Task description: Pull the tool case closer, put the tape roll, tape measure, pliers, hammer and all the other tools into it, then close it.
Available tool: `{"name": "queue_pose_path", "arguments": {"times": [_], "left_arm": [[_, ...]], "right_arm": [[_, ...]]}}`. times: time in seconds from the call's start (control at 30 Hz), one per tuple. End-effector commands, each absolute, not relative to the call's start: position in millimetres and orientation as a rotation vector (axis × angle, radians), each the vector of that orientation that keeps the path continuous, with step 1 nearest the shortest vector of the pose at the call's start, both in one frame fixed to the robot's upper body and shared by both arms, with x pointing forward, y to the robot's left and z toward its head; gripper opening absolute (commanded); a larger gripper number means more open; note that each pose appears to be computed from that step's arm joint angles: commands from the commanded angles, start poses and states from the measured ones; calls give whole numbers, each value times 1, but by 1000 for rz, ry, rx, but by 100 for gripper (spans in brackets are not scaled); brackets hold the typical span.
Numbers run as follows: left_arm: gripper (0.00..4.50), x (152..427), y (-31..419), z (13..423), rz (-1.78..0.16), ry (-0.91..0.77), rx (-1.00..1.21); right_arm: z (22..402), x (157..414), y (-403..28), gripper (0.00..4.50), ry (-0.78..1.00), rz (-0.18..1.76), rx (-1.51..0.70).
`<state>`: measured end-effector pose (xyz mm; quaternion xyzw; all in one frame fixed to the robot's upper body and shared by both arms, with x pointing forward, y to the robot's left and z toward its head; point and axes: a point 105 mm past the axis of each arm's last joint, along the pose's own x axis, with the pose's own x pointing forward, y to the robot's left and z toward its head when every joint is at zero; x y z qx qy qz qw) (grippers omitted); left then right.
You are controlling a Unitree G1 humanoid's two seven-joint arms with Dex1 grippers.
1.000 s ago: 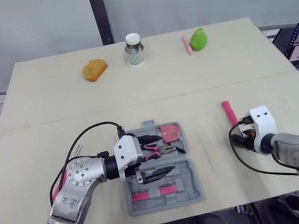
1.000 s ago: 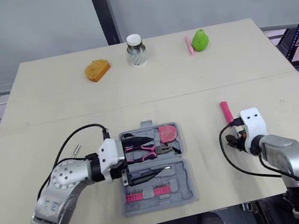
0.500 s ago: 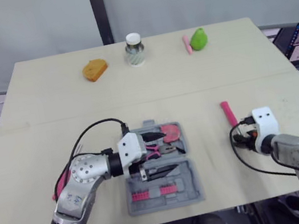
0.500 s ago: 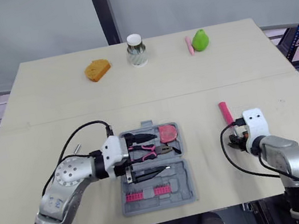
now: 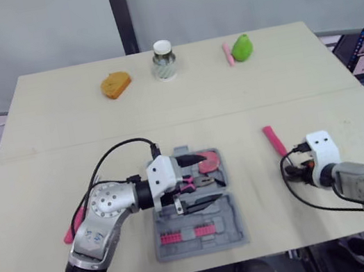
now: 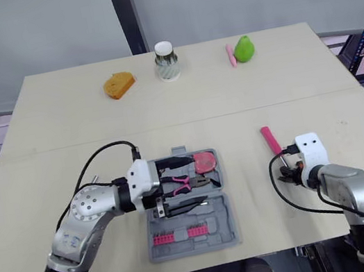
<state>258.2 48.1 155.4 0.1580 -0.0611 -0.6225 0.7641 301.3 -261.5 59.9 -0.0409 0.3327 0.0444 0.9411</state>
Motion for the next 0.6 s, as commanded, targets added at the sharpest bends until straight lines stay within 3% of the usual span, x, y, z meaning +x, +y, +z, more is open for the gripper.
{"name": "queue_pose_path", "arguments": {"times": [0.03,0.07,0.27,0.6], "left_arm": [[450,259,45,163,-1352,-164,350],[450,259,45,163,-1351,-165,350],[450,262,43,166,-1349,-176,351],[450,265,52,162,-1317,-156,351]], "right_arm": [[45,293,-264,271,751,91,-64],[45,293,-264,271,751,92,-63],[45,293,-262,3,751,103,-62],[58,298,-253,3,700,188,-165]]}}
